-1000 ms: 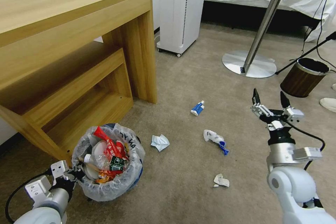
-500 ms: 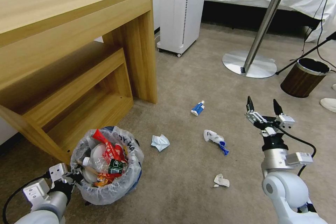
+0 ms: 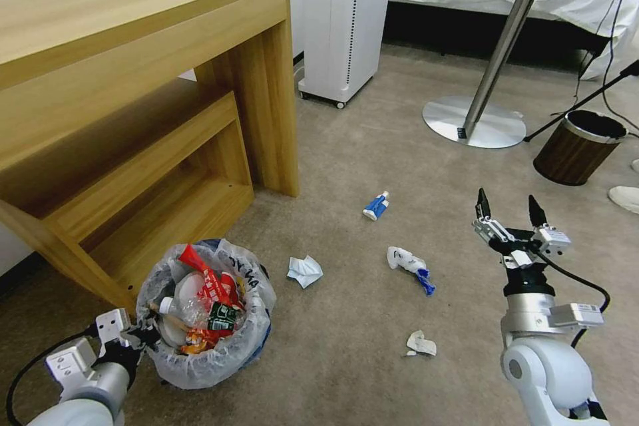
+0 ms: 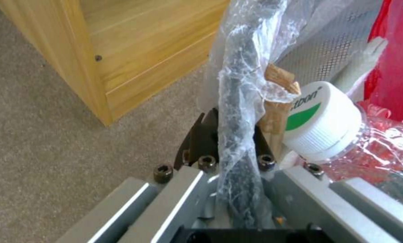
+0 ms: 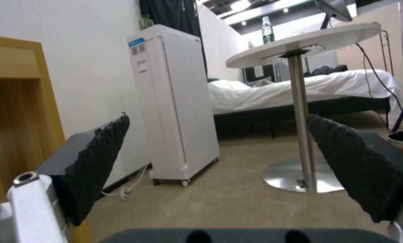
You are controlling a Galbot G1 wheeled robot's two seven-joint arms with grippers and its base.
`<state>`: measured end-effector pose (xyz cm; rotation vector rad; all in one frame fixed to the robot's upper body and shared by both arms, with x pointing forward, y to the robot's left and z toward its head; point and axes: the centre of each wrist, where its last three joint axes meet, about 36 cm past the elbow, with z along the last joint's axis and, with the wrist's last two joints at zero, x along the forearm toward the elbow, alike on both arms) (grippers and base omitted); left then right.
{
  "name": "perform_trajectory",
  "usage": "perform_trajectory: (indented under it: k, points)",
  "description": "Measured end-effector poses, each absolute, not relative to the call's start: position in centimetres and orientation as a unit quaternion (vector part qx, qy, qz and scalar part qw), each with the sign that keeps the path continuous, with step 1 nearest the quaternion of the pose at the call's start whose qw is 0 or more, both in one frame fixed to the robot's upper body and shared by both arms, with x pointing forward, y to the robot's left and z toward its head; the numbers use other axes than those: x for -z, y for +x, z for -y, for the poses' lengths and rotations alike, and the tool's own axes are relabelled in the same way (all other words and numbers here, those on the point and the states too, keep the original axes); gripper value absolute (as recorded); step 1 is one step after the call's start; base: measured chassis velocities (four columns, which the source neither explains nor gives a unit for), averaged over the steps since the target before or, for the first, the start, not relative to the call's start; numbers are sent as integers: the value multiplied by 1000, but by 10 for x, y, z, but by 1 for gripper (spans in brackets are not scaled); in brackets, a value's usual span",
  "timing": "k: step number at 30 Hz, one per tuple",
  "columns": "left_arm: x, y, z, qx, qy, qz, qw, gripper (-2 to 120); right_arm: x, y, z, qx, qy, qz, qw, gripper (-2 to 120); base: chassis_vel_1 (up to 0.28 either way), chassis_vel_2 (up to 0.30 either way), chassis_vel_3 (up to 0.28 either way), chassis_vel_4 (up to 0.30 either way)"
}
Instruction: Pick up the trash bin and place the garbage on the floor into it.
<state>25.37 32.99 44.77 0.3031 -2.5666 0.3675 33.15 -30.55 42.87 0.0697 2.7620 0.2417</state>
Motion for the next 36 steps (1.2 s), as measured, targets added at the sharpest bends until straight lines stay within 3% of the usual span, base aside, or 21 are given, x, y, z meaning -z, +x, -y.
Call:
perform_trajectory:
  k: [36]
  points:
    - [-442,256,-337,-136,121,947,266,1,-412,340,301,-87,18,-982,167,100,0,0,0,0]
